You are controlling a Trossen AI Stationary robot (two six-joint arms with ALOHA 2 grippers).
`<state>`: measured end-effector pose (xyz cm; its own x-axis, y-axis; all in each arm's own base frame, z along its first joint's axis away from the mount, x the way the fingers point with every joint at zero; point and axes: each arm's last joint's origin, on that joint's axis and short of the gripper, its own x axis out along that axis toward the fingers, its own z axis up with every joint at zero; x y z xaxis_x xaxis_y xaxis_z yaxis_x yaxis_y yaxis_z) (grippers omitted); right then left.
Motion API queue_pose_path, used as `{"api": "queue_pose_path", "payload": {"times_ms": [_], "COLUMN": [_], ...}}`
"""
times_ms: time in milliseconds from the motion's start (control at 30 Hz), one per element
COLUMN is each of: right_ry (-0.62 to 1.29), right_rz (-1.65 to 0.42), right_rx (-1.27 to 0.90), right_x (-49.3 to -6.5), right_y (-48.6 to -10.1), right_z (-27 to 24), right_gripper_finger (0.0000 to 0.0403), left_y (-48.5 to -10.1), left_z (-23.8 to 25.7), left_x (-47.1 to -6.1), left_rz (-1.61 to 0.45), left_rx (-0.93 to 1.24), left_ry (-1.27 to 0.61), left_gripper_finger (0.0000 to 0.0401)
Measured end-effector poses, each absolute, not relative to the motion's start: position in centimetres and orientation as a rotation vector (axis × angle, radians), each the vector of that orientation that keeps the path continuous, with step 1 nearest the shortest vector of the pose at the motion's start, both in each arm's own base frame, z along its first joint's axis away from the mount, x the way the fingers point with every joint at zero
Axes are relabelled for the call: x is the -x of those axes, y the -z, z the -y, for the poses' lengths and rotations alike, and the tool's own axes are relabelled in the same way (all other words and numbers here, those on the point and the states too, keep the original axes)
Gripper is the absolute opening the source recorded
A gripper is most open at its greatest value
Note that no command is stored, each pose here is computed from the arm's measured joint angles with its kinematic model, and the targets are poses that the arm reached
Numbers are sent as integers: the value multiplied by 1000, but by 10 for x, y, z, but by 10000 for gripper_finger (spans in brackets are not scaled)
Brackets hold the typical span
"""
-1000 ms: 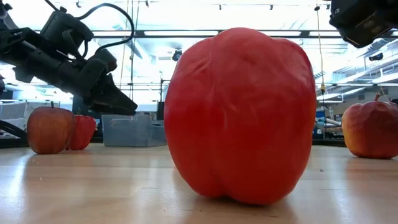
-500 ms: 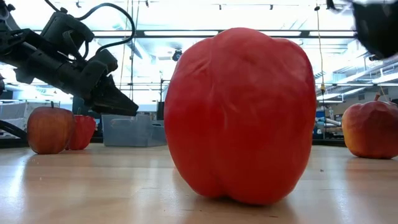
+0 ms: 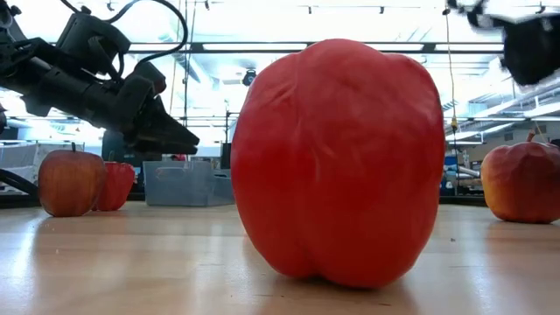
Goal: Sort produce into baskets
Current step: Put the yellow bell pepper into the right black bin
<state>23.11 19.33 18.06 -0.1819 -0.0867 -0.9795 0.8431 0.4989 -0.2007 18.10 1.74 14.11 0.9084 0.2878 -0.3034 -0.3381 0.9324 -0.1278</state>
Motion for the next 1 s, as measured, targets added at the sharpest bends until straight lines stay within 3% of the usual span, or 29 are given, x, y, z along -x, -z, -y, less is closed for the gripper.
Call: {"api": "queue_pose_path", "payload": {"times_ms": [133,433,667,800,1000], "right_ry": [862,642,687,857,850], "right_rz": [-1513,-1726,-1691,-1697,-1587], "right_rx": [-683,-831,-917,-940,-1040], "right_x": [-220,-192,-189,-184,-188], "right_y": [-213,-259,-257,-246,-239], "right_z": [-183,-173,-187,-195,-214], "right_gripper_finger": [291,353,371,374,385], "left_y": [-142,-142,-141,-139,-139], "left_z": [-17,-17,-17,-17,-17], "left_x": [-181,-181,-181,-180,-180], "left_rz": [-277,-279,-288,-307,-314], "left_rx": [161,157,156,154,153], "left_ry": [-321,-322,-323,-325,-326], "left_gripper_finger": [294,294,294,294,294]}}
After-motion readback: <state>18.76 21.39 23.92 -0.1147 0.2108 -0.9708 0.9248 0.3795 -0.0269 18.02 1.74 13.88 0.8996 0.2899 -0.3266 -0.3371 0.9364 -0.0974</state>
